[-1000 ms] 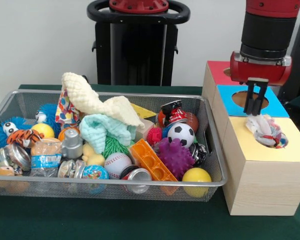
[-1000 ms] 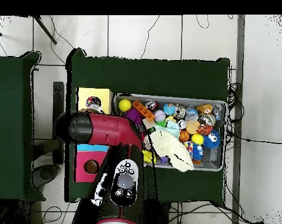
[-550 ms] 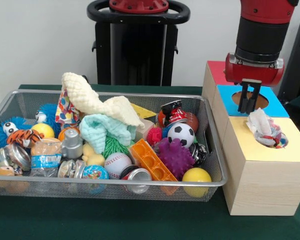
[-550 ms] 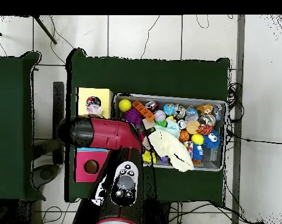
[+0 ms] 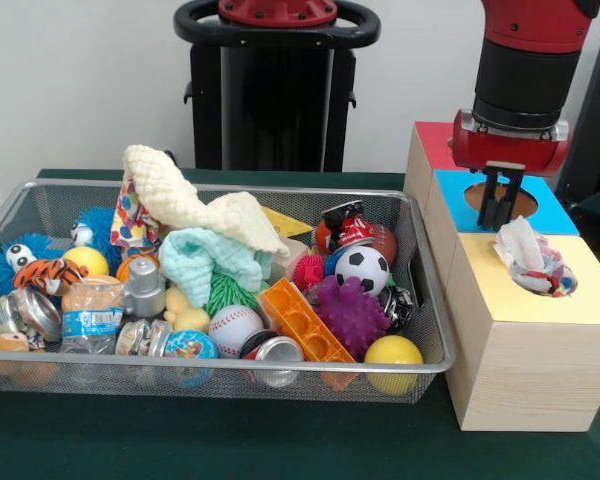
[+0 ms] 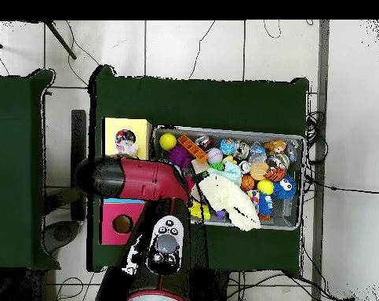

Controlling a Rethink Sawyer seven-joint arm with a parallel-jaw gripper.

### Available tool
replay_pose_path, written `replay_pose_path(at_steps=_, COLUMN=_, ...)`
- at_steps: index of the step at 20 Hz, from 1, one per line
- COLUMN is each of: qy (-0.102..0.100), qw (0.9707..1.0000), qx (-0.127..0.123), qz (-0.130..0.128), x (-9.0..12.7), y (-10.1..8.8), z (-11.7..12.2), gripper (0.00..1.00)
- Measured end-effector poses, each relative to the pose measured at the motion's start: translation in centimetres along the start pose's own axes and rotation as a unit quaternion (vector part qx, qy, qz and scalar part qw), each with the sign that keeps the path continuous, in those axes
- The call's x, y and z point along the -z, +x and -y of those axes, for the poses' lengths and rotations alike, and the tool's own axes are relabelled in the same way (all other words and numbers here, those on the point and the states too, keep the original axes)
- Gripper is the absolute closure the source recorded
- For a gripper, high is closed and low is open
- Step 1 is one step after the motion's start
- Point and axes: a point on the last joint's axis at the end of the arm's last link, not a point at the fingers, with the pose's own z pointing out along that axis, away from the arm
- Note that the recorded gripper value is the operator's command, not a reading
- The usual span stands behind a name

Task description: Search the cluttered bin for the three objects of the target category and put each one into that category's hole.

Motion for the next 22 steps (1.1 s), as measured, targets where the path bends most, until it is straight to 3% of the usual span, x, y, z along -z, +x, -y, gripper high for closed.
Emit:
replay_pose_path(at_steps=12, qy=-0.007, qw=0.9999, qx=0.004, qz=0.011, x=0.3, y=-0.9, z=-0.9, gripper=1.00)
replay_pose_path(at_steps=18, qy=-0.020, qw=0.9987, qx=0.009, qz=0.046, x=0.9, y=-2.7, z=-2.2, gripper=1.00)
replay_pose_path(at_steps=22, qy=-0.030, qw=0.9964, qx=0.013, qz=0.078, x=1.9, y=-4.6, z=-3.3, gripper=1.00)
